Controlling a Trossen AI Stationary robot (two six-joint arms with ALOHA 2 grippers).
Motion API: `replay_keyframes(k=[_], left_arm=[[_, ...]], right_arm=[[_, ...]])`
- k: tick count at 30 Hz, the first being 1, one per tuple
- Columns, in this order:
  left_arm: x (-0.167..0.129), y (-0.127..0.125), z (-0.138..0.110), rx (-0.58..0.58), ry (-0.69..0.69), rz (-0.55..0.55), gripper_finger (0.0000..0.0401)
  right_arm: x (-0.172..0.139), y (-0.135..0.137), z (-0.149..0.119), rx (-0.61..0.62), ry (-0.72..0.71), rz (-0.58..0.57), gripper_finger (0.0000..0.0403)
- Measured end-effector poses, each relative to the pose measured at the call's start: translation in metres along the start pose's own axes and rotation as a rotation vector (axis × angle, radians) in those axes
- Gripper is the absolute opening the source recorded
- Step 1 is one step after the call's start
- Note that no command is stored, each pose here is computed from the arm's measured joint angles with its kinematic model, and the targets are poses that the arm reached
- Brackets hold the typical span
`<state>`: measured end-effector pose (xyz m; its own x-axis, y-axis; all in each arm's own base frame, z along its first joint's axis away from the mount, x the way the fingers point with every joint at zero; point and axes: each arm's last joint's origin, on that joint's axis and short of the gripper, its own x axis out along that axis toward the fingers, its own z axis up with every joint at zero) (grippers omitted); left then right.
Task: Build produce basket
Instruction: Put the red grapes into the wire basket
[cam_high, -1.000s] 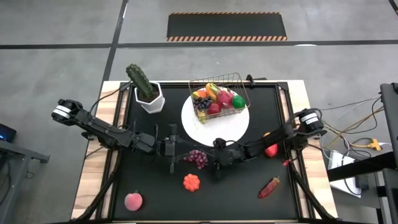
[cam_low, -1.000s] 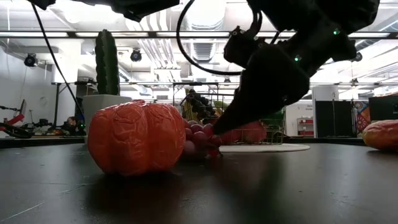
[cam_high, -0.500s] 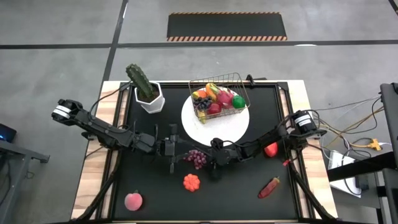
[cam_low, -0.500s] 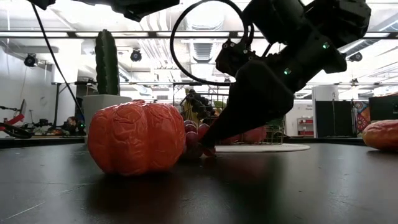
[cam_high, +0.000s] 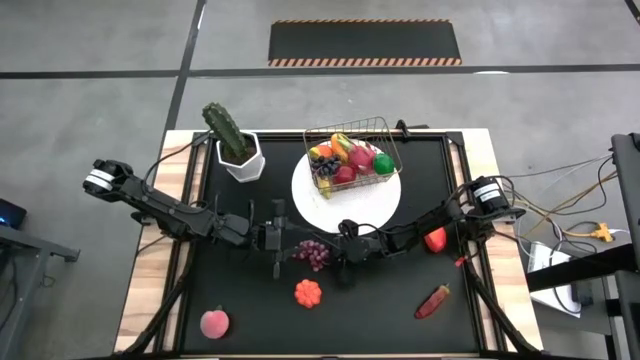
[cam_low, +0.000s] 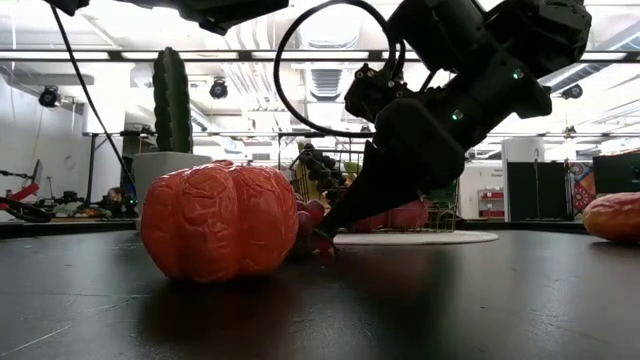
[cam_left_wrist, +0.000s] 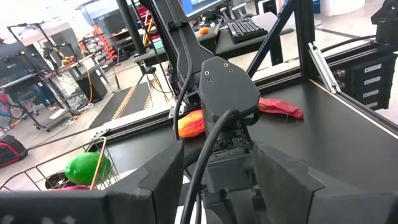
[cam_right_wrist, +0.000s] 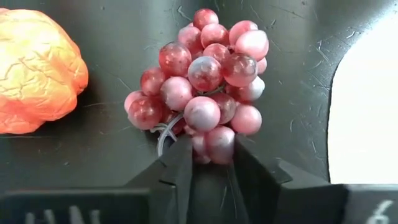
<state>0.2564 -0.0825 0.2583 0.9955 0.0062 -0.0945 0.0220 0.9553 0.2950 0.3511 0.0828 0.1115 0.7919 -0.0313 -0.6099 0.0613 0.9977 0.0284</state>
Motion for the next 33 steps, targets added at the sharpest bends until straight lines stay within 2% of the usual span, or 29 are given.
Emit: replay_keyframes(k=[6, 15, 29, 33], left_arm=[[0.000, 0.000, 0.000, 0.000, 0.000, 0.000, 0.0173], [0.000, 0.000, -0.001, 0.002, 0.004, -0.001, 0.0173], [-0.002, 0.001, 0.000, -0.002, 0.006, 0.028, 0.0173], [-0.010, 0.006, 0.008, -0.049, -0.018, 0.045, 0.0173]], right_arm=[[0.000, 0.000, 0.000, -0.002, 0.000, 0.000, 0.0063], [-0.007, -0.001, 0.007, -0.019, -0.020, 0.003, 0.0062], [-0.053, -0.002, 0.049, -0.080, -0.164, 0.022, 0.0063], [-0.073, -0.005, 0.062, -0.104, -0.216, -0.004, 0.0063]])
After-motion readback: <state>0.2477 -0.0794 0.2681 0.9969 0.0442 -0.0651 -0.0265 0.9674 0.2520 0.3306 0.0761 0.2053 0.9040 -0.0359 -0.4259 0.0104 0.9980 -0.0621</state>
